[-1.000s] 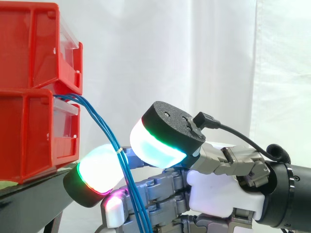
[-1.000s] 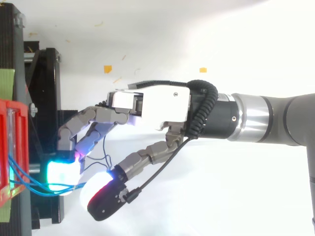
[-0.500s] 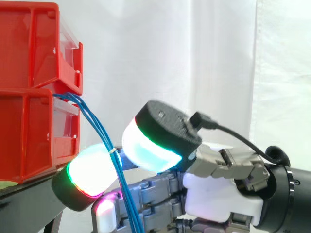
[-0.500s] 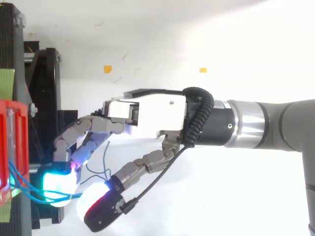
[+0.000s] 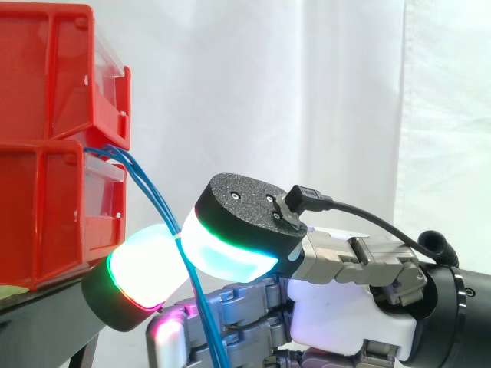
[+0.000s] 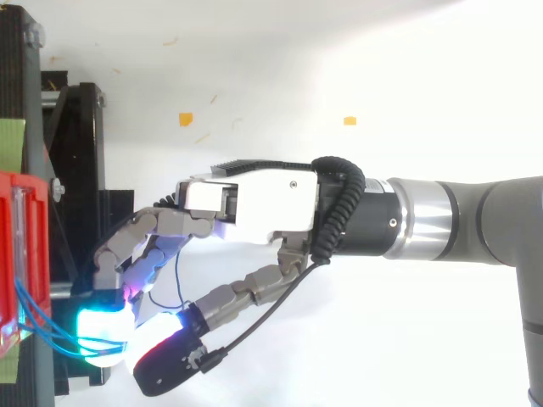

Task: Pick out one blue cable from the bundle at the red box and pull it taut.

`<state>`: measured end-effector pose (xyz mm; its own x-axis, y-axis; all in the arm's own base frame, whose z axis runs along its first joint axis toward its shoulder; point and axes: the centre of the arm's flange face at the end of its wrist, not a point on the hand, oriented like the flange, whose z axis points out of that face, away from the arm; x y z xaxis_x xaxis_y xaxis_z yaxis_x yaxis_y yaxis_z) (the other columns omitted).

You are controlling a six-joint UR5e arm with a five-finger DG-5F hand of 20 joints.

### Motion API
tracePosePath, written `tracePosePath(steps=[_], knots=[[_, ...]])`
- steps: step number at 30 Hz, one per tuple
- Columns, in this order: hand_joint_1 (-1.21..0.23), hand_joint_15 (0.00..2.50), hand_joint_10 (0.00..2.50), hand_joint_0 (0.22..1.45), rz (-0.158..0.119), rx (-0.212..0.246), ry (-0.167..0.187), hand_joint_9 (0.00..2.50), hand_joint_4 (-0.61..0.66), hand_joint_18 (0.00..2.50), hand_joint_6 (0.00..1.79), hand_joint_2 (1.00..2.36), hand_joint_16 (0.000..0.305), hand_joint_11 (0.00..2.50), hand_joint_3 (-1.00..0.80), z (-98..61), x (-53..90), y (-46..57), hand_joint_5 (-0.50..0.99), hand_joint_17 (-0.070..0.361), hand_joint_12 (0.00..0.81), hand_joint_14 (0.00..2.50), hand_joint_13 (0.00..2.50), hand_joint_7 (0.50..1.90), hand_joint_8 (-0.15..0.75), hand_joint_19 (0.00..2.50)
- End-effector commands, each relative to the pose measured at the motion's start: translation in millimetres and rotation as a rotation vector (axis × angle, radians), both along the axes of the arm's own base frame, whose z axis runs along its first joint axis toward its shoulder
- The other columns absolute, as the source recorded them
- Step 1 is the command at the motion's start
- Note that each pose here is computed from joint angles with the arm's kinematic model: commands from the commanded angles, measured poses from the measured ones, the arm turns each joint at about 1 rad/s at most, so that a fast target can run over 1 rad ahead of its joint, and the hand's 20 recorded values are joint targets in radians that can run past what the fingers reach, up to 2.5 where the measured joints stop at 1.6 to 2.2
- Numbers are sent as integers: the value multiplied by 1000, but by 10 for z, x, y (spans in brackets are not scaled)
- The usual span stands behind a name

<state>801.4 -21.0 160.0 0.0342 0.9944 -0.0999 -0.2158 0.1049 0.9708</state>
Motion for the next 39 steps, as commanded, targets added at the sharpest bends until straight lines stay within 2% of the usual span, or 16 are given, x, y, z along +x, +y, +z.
tracePosePath(steps=[1, 6, 7, 9, 12, 15, 16, 19, 23, 28, 35, 39], knots=[[-686, 567, 34, 608, 1, 5, 4, 928, -58, 799, 978, 1026, 51, 816, -129, -7, -2, -19, -171, 115, 347, 22, 905, 793, 283, 590], [-683, 570, 34, 612, 11, 24, 11, 960, -72, 815, 981, 1026, 51, 837, -105, -16, -11, -91, -164, 115, 348, 24, 912, 813, 292, 606], [-682, 579, 35, 613, 22, 48, 15, 962, -69, 817, 981, 1025, 51, 829, -107, -10, -17, -128, -164, 115, 350, 23, 914, 808, 290, 606], [-671, 583, 34, 601, 38, 79, 25, 975, 11, 825, 971, 1022, 51, 835, -196, -12, -22, -162, -164, 116, 354, 23, 925, 777, 294, 615], [-649, 582, 35, 581, 60, 122, 36, 980, 50, 832, 954, 1014, 52, 839, -335, 13, -15, -224, -163, 117, 357, 23, 929, 760, 292, 611], [-624, 578, 34, 564, 81, 143, 46, 986, 63, 839, 949, 1006, 53, 835, -424, 81, 0, -290, -160, 119, 361, 22, 936, 727, 294, 616], [-617, 579, 34, 557, 98, 148, 58, 991, 61, 843, 944, 1004, 53, 826, -457, 128, 16, -336, -159, 120, 363, 24, 937, 725, 294, 615], [-618, 574, 32, 530, 125, 139, 81, 996, 69, 862, 937, 1000, 55, 832, -500, 261, 55, -464, -156, 123, 370, 23, 946, 719, 302, 615], [-661, 571, 33, 492, 125, 137, 98, 1008, 82, 887, 934, 1000, 58, 818, -500, 308, 60, -548, -153, 130, 380, 23, 960, 705, 314, 601], [-754, 567, 34, 487, 116, 138, 105, 1013, 79, 903, 920, 1000, 57, 835, -500, 311, 52, -612, -150, 128, 381, 21, 975, 752, 307, 597], [-803, 580, 38, 604, 115, 138, 100, 1020, 41, 881, 913, 1000, 51, 846, -500, 332, 64, -602, -146, 114, 347, 24, 970, 811, 283, 606], [-814, 575, 35, 641, 116, 138, 99, 1037, -43, 892, 939, 1016, 50, 840, -330, 340, 71, -578, -144, 113, 347, 25, 975, 860, 284, 605]])
